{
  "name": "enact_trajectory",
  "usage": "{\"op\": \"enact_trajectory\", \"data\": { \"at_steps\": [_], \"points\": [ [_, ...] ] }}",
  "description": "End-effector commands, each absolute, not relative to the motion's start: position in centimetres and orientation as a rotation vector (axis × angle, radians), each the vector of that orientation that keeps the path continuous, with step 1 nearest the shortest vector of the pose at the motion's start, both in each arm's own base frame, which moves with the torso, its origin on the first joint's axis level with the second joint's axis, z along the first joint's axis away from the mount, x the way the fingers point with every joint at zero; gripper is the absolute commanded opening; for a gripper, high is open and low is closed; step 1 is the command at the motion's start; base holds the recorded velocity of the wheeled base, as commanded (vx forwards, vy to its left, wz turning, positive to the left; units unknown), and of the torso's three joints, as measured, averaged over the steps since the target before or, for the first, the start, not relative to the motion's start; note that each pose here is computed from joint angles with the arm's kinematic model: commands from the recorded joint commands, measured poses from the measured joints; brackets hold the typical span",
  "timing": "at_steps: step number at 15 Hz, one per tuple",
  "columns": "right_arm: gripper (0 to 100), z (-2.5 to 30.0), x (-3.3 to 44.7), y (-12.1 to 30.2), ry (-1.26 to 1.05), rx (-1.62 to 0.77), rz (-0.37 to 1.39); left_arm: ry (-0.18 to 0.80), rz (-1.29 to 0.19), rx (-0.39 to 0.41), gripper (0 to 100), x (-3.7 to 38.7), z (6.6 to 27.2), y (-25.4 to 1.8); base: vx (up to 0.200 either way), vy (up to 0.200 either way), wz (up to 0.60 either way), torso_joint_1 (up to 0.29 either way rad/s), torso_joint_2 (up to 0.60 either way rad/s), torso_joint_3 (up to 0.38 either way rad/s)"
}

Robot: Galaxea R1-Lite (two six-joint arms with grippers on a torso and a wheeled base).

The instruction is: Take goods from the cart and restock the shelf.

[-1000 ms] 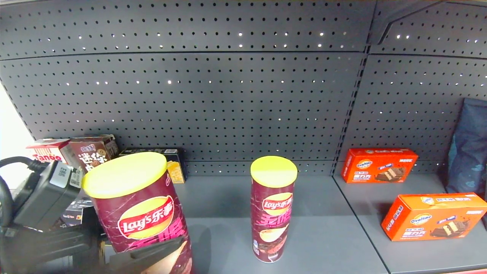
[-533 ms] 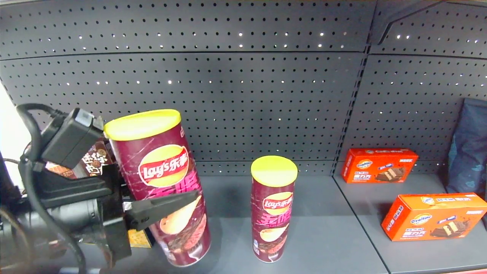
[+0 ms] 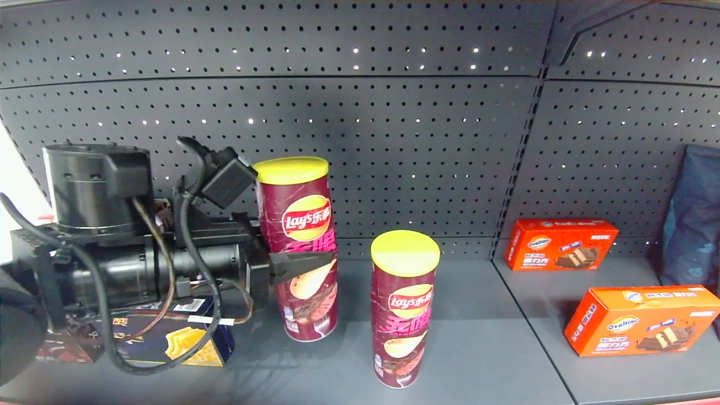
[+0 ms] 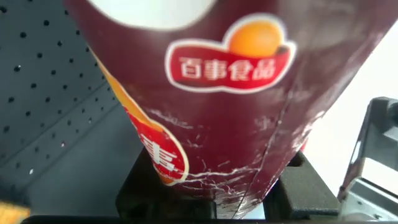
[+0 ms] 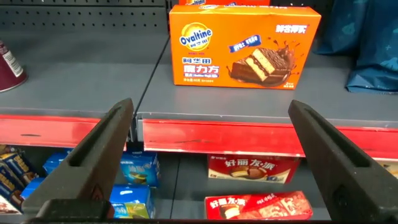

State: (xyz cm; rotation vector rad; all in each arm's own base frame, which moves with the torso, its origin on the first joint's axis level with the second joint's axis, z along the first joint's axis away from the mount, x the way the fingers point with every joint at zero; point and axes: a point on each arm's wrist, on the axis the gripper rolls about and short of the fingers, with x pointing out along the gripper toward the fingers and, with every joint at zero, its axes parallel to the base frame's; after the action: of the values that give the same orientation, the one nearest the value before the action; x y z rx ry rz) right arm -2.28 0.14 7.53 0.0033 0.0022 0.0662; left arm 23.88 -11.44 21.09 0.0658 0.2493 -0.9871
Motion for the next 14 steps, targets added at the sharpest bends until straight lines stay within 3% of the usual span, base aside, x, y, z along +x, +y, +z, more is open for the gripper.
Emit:
{"op": "enact_trajectory", "data": {
  "at_steps": [1,5,9,14],
  "points": [
    [100,7.5,-2.3,0.1,0.002,0.003,0.066,0.295,-1.003,0.059,0,27.3,19.6,-12.5,0.000,0.000,0.00,0.000,0.00,0.000],
    [100,7.5,-2.3,0.1,0.002,0.003,0.067,0.297,-1.005,0.066,0,30.3,18.8,-13.6,0.000,0.000,0.00,0.000,0.00,0.000],
    [100,7.5,-2.3,0.1,0.002,0.003,0.067,0.281,-1.005,0.139,0,32.7,17.3,-13.9,0.000,0.000,0.00,0.000,0.00,0.000],
    [100,7.5,-2.3,0.1,0.002,0.003,0.066,0.191,-1.009,0.152,0,35.5,16.1,-15.4,0.000,0.000,0.00,0.000,0.00,0.000]
  ]
}}
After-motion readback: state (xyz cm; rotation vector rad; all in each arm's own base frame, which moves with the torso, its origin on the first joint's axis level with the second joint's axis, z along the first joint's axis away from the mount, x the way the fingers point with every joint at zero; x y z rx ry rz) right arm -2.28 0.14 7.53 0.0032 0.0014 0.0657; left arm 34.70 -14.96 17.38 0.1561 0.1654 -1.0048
